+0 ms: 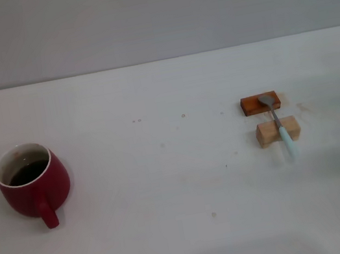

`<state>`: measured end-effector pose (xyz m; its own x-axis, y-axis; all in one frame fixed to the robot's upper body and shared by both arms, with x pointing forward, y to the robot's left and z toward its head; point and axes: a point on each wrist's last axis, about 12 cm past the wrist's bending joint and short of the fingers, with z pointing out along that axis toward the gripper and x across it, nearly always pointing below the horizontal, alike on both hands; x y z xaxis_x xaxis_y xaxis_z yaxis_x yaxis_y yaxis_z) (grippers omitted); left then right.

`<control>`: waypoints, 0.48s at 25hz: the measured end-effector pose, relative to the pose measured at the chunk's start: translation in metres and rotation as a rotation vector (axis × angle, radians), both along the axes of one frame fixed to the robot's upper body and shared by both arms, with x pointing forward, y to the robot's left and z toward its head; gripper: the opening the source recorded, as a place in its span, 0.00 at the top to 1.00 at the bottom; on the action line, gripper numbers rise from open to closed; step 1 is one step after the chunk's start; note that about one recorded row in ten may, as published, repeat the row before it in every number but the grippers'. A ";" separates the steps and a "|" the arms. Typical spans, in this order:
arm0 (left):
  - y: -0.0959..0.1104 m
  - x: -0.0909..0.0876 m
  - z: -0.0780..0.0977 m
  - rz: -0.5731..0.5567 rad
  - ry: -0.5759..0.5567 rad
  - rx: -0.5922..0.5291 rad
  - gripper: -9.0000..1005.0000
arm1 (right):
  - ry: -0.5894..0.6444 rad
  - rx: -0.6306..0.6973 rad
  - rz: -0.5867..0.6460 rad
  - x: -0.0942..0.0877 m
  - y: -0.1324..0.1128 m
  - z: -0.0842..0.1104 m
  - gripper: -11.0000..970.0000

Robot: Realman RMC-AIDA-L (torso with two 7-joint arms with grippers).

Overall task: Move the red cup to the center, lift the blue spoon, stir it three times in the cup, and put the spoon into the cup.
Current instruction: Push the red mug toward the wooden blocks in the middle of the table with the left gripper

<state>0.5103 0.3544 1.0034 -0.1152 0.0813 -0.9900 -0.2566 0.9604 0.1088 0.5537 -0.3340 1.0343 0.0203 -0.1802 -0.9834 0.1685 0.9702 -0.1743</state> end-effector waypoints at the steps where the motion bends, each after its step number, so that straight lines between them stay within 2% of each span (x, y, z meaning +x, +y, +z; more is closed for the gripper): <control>1: 0.000 0.001 0.000 -0.002 0.000 0.000 0.14 | 0.000 -0.001 0.000 0.000 0.000 0.000 0.28; 12: -0.001 0.003 0.001 -0.006 0.000 -0.006 0.15 | 0.002 -0.004 0.001 0.000 0.000 0.000 0.28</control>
